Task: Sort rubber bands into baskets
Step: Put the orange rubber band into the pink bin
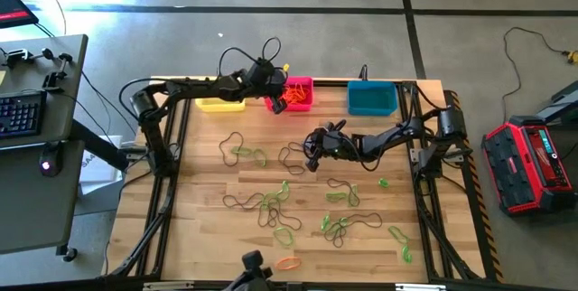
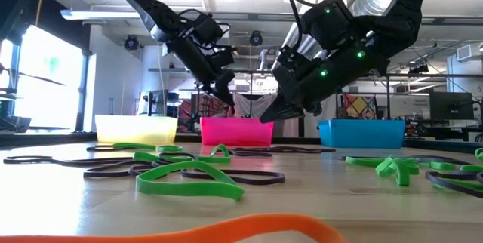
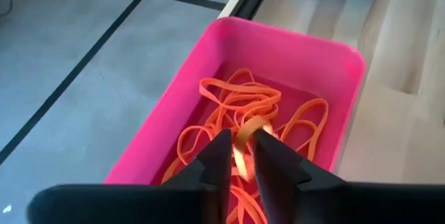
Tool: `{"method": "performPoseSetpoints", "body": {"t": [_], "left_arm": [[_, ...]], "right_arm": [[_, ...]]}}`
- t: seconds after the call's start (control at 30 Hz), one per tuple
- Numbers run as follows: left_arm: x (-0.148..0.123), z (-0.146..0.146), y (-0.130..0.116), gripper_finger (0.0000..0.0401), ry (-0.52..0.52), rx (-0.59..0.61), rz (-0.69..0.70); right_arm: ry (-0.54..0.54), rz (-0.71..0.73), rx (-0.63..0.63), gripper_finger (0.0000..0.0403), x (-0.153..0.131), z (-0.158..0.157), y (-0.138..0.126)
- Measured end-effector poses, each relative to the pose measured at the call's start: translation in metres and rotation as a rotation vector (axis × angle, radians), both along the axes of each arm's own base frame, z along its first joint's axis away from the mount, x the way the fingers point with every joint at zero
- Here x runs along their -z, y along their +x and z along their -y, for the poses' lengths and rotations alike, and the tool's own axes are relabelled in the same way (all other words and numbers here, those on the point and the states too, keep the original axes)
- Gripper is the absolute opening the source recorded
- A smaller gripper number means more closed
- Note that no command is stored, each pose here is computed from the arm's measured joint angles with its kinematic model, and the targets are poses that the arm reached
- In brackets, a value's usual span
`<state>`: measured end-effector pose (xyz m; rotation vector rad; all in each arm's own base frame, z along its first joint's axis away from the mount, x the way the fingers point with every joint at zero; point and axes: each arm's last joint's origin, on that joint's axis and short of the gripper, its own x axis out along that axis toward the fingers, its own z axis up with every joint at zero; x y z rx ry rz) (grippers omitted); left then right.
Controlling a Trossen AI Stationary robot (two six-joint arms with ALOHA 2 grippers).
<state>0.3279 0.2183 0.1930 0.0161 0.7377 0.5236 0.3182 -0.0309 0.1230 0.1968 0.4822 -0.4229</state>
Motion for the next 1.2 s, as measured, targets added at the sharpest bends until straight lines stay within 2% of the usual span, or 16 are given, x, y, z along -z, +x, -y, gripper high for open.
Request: {"method": "performPoseSetpoints", "body": {"t": [0.13,0.4,0.53,0.8,1.0,1.2], "left_arm": [[0.003,0.003,-0.004,0.0064,0.022,-0.013,0.030],[0.001,0.018,-0.022,0.0006,0.075,-0.012,0.132],[-0.010,0.033,-0.032,0.0003,0.101,0.006,0.185],[-0.025,0.081,-0.060,0.0000,0.122,0.069,0.334],[-0.025,0.121,-0.078,0.0000,0.107,0.157,0.410],[-0.012,0.160,-0.088,0.0000,0.072,0.276,0.469]], "right_arm": [[0.012,0.003,0.001,0.0000,0.000,0.000,0.000],[0.025,-0.013,0.006,0.0000,0.002,0.000,-0.001],[0.024,-0.014,0.005,0.0000,0.002,0.000,-0.001],[0.034,-0.013,-0.014,0.0000,0.002,-0.001,-0.001],[0.057,-0.022,-0.137,0.0000,0.002,-0.007,0.000],[0.060,-0.015,-0.260,0.0014,-0.003,-0.035,0.007]]}}
